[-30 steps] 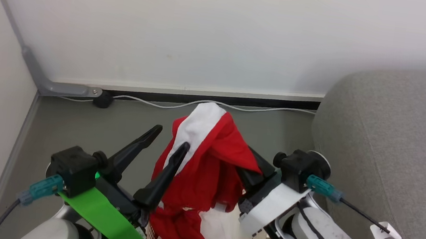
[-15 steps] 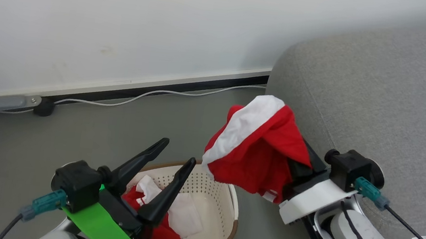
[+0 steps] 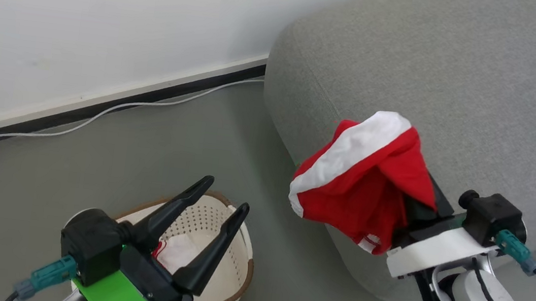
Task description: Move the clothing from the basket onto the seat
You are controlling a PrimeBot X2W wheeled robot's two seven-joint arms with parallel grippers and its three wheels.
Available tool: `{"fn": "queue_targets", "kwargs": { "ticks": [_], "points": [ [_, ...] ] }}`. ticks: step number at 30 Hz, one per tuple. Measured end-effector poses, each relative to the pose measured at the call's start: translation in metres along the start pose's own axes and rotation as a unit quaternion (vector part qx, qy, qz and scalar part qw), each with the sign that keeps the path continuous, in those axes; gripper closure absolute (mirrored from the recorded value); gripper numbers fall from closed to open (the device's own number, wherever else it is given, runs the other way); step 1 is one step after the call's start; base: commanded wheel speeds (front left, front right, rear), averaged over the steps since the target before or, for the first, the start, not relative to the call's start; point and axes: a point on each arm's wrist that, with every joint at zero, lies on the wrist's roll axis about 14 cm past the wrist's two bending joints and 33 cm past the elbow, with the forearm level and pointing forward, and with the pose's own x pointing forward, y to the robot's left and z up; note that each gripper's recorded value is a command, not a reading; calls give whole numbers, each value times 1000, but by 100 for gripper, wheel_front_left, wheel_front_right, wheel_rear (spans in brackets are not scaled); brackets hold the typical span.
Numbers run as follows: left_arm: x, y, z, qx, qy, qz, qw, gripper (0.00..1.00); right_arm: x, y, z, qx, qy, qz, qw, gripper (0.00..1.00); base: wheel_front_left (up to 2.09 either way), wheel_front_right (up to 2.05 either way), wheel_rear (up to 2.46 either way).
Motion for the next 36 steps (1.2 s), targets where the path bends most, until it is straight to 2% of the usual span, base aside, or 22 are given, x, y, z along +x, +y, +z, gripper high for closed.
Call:
{"fn": "queue_targets", "kwargs": {
  "ticks": [5, 9, 12, 13, 16, 23, 29, 32, 36],
  "points": [
    [9, -12, -13, -34, 12, -36, 999, 0, -3, -48, 6, -6, -3, -78, 997, 100, 0, 0, 0],
    [9, -15, -27, -62, 36, -54, 996, 0, 3, -86, 13, -39, -3, -118, 992, 100, 0, 0, 0],
    [7, -5, -33, -73, 47, -49, 995, 0, 23, -105, 25, -50, -18, -135, 989, 100, 0, 0, 0],
    [5, 4, -36, -79, 50, -40, 995, 0, 40, -116, 33, -55, -28, -143, 988, 100, 0, 0, 0],
    [2, 14, -40, -93, 56, -29, 994, 0, 68, -125, 39, -56, -30, -150, 987, 100, 0, 0, 0],
    [-15, 48, -45, -101, 66, 19, 992, 0, 129, -154, 58, -28, -57, -186, 981, 100, 0, 0, 0],
    [-40, 102, -38, -72, 64, 105, 990, 0, 177, -172, 67, -16, -75, -202, 976, 100, 0, 0, 0],
    [-56, 123, -39, -82, 63, 150, 983, 0, 197, -178, 53, -7, -63, -209, 976, 100, 0, 0, 0],
    [-85, 150, -40, -66, 76, 204, 974, 0, 215, -188, 26, 9, -49, -232, 972, 100, 0, 0, 0]
  ]
}}
